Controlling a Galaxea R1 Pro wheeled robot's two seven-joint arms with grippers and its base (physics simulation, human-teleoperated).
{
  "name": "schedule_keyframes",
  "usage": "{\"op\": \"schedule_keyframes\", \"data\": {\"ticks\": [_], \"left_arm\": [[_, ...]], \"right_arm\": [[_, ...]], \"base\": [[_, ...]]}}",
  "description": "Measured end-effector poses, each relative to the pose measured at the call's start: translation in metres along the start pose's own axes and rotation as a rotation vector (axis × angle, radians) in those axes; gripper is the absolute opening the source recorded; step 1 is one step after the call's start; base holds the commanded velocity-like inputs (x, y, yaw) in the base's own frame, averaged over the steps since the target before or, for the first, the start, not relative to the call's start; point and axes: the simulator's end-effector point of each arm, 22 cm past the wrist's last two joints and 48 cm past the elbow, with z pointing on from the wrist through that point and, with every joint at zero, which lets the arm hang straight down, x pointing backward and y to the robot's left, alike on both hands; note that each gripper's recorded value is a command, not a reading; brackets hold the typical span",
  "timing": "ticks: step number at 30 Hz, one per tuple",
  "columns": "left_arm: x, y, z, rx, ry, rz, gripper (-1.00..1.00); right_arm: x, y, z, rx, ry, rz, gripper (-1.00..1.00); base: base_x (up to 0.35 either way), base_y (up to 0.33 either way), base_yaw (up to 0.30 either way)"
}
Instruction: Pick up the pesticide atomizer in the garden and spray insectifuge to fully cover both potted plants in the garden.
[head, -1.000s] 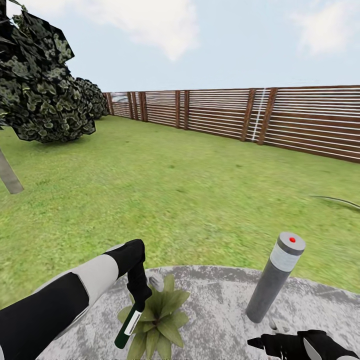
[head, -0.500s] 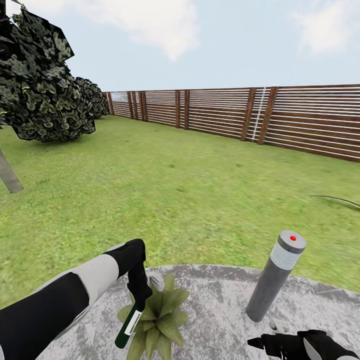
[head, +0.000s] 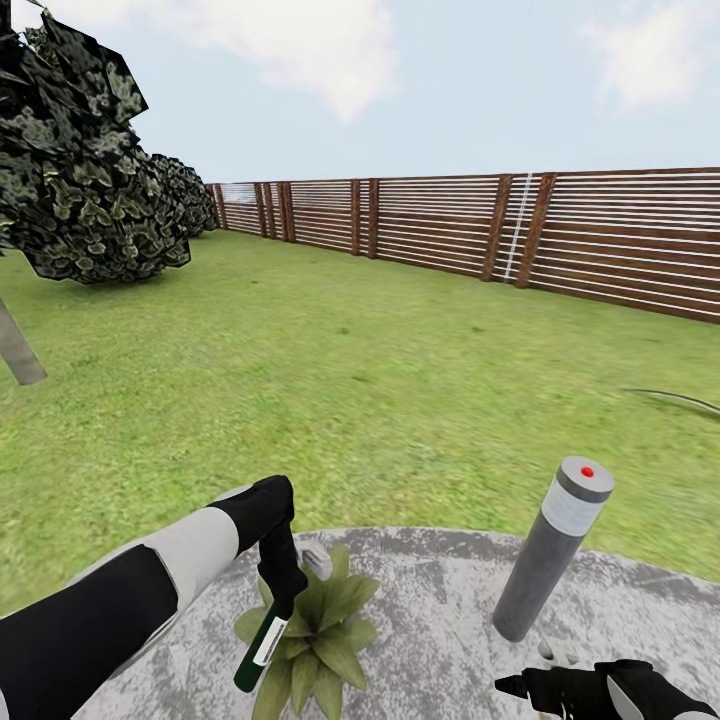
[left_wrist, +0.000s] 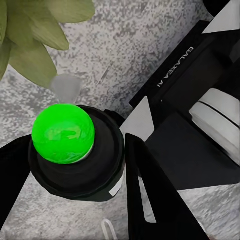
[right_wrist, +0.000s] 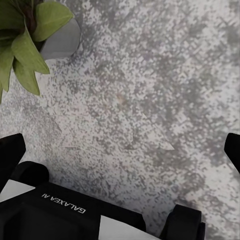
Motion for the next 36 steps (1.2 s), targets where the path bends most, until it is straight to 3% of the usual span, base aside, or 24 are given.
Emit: {"op": "schedule_keyframes", "data": {"ticks": [9, 13, 16, 18, 20, 25, 32, 36], "left_arm": [[-0.014, -0.005, -0.008, -0.017, -0.027, 0.043, -1.0], [-0.008, -0.001, -0.009, -0.024, -0.005, -0.021, -1.0], [0.001, 0.008, -0.008, -0.058, 0.024, -0.032, -1.0], [0.017, 0.029, -0.011, -0.123, 0.07, -0.036, -1.0], [0.027, 0.04, -0.012, -0.146, 0.088, -0.049, -1.0], [0.047, 0.061, -0.016, -0.163, 0.099, -0.091, -1.0], [0.045, 0.06, -0.016, -0.16, 0.092, -0.089, -1.0], [0.026, 0.041, -0.014, -0.146, 0.08, -0.052, -1.0]], "right_arm": [[0.0, 0.0, 0.0, 0.0, 0.0, 0.0, 1.0], [0.0, 0.0, 0.0, -0.001, 0.0, 0.0, 1.0], [0.0, 0.0, 0.0, -0.001, 0.0, 0.0, 1.0], [0.0, 0.0, 0.0, -0.001, 0.0, 0.0, 1.0], [0.0, 0.0, 0.0, -0.001, 0.0, 0.0, 1.0], [0.0, 0.0, 0.0, -0.001, 0.0, 0.0, 1.0], [0.0, 0.0, 0.0, -0.001, 0.0, 0.0, 1.0], [0.0, 0.0, 0.0, 0.0, 0.0, 0.0, 1.0]], "base": [[0.0, 0.0, 0.0], [0.0, 0.0, 0.0], [0.0, 0.0, 0.0], [0.0, 0.0, 0.0], [0.0, 0.0, 0.0], [0.0, 0.0, 0.0], [0.0, 0.0, 0.0], [0.0, 0.0, 0.0]]}}
